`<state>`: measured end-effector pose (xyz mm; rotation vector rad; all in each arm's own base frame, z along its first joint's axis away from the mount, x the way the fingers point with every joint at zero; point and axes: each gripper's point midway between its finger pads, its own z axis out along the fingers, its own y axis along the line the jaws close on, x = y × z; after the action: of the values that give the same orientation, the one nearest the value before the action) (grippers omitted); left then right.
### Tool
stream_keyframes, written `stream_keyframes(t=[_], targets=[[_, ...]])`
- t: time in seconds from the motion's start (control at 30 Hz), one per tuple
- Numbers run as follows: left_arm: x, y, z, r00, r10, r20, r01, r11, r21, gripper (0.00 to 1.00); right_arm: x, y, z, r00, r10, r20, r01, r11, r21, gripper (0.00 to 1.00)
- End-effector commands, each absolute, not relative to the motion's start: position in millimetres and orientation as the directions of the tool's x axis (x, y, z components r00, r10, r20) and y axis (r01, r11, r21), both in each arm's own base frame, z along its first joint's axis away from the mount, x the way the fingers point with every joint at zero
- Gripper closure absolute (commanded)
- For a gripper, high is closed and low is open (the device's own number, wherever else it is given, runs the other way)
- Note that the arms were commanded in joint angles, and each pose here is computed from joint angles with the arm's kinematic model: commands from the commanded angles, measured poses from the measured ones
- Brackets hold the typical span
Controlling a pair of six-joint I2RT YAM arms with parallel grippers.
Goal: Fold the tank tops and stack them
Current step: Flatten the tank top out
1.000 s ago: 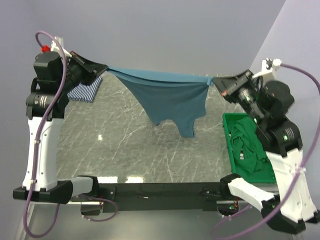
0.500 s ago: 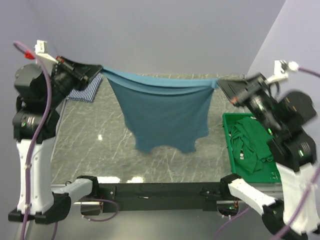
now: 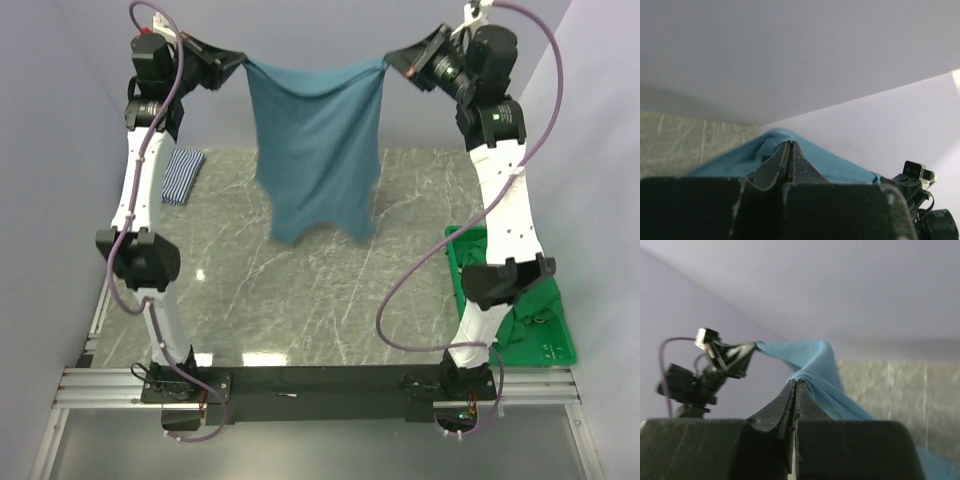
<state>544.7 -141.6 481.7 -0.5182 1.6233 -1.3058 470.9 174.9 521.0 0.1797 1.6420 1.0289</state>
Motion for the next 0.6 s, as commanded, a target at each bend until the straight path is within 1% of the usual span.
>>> stream_keyframes(t=[0.0, 0.1, 0.2, 0.27, 0.3, 0.33, 0.37, 0.4, 0.43, 0.47, 0.5, 0.53, 0.57], targets=[[494, -135, 592, -0.379, -0.770, -0.513, 0.539, 0.267, -0.799, 0.99, 427, 156, 626, -0.146, 0.647, -0.748, -0.606, 0.539, 0.585, 1.00], [490, -115, 582, -0.364, -0.771, -0.523, 0.534, 0.288, -0.795, 0.99, 430, 149, 609, -0.149, 0.642, -0.752, -0.577, 0.561, 0.593, 1.00], [489, -107, 539, -0.398, -0.752, -0.525, 0.444, 0.343, -0.828, 0.99, 437, 148, 557, -0.234, 0.633, -0.738, -0.499, 0.574, 0.650, 1.00], [481, -111, 469, -0.488, -0.739, -0.464, 0.317, 0.345, -0.883, 0.99, 442, 146, 468, -0.356, 0.632, -0.689, -0.353, 0.591, 0.725, 1.00], [478, -113, 446, -0.511, -0.738, -0.440, 0.278, 0.343, -0.897, 0.99, 443, 143, 445, -0.371, 0.638, -0.675, -0.307, 0.601, 0.737, 1.00], [469, -116, 397, -0.559, -0.737, -0.380, 0.180, 0.340, -0.923, 0.99, 435, 140, 390, -0.440, 0.637, -0.634, -0.214, 0.611, 0.762, 1.00], [464, -117, 370, -0.579, -0.731, -0.360, 0.133, 0.351, -0.927, 0.99, 429, 140, 363, -0.476, 0.648, -0.595, -0.161, 0.601, 0.783, 1.00], [453, -118, 315, -0.616, -0.732, -0.291, 0.017, 0.357, -0.934, 0.99, 419, 140, 345, -0.491, 0.654, -0.575, -0.139, 0.593, 0.793, 1.00], [440, -120, 296, -0.632, -0.728, -0.265, -0.028, 0.364, -0.931, 0.99, 404, 141, 277, -0.569, 0.651, -0.502, -0.026, 0.596, 0.803, 1.00], [428, -122, 269, -0.651, -0.717, -0.248, -0.076, 0.386, -0.919, 0.99, 393, 143, 250, -0.597, 0.655, -0.464, 0.020, 0.590, 0.807, 1.00], [408, -124, 215, -0.673, -0.717, -0.182, -0.192, 0.407, -0.893, 0.99, 381, 144, 226, -0.623, 0.647, -0.440, 0.054, 0.596, 0.801, 1.00], [391, -126, 199, -0.680, -0.714, -0.165, -0.227, 0.420, -0.879, 1.00, 359, 142, 173, -0.676, 0.636, -0.373, 0.152, 0.615, 0.774, 1.00], [378, -124, 179, -0.681, -0.717, -0.152, -0.260, 0.430, -0.865, 0.99, 344, 145, 148, -0.706, 0.621, -0.340, 0.186, 0.626, 0.757, 1.00]])
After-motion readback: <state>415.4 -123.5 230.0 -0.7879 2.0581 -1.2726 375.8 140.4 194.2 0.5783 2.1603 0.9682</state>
